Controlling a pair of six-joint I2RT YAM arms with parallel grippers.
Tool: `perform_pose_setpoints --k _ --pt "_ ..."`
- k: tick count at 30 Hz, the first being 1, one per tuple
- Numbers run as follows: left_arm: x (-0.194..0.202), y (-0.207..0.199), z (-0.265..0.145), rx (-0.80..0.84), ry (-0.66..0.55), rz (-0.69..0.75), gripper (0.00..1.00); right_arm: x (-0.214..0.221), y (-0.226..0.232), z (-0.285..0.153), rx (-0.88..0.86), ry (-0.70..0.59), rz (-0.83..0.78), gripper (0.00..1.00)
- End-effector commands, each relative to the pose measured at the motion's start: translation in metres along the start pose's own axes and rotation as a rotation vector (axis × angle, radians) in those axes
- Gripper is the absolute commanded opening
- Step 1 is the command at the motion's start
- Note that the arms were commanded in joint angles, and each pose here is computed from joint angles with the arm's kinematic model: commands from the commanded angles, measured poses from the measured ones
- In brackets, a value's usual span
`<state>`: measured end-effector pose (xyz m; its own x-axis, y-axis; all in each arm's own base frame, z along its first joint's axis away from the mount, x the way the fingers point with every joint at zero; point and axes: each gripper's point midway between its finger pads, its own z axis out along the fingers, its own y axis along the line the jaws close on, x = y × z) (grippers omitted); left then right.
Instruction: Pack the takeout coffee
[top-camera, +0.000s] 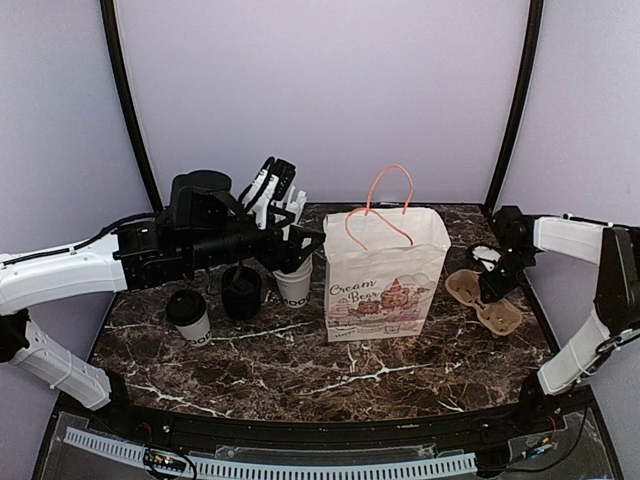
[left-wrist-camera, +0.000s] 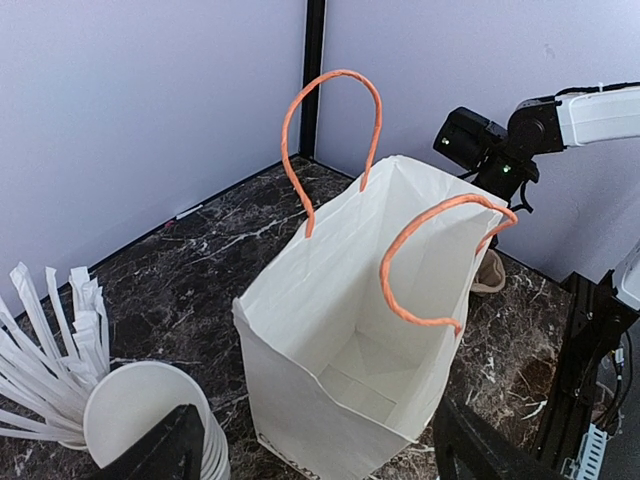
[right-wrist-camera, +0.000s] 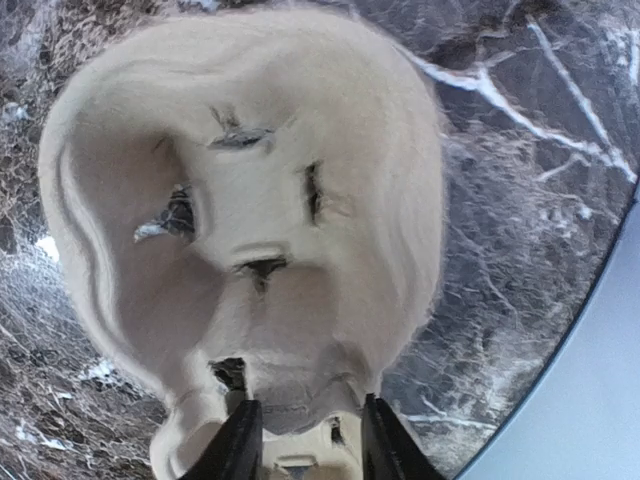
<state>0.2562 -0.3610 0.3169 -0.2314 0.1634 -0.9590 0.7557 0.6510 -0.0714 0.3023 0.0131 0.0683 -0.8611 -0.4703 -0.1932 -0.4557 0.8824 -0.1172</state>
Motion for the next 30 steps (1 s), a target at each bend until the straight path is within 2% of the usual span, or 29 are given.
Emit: perform_pose_setpoints --k 1,3,5,16,28,30 --pt "-0.002 0.001 -0.002 0.005 0.008 -0.008 0.82 -0.011 0.003 -0.004 -0.048 -0.059 0.025 0.40" --pt "-0.002 0.001 -0.002 0.004 0.011 -0.006 0.82 -0.013 0.001 -0.009 -0.052 -0.075 0.037 0.44" --pt "-0.002 0.001 -0.001 0.004 0.010 -0.007 0.82 -0.013 -0.001 -0.012 -0.049 -0.074 0.040 0.45" --pt "0.005 0.000 0.005 0.017 0.023 -0.016 0.82 -0.012 0.009 -0.004 -0.109 -0.074 -0.019 0.34" --pt "0.010 0.002 0.004 0.018 0.029 -0.024 0.82 -0.007 0.006 0.016 -0.120 0.001 0.023 0.34" --pt "0.011 0.003 0.004 0.017 0.030 -0.025 0.82 -0.006 0.007 0.017 -0.132 0.005 0.023 0.31"
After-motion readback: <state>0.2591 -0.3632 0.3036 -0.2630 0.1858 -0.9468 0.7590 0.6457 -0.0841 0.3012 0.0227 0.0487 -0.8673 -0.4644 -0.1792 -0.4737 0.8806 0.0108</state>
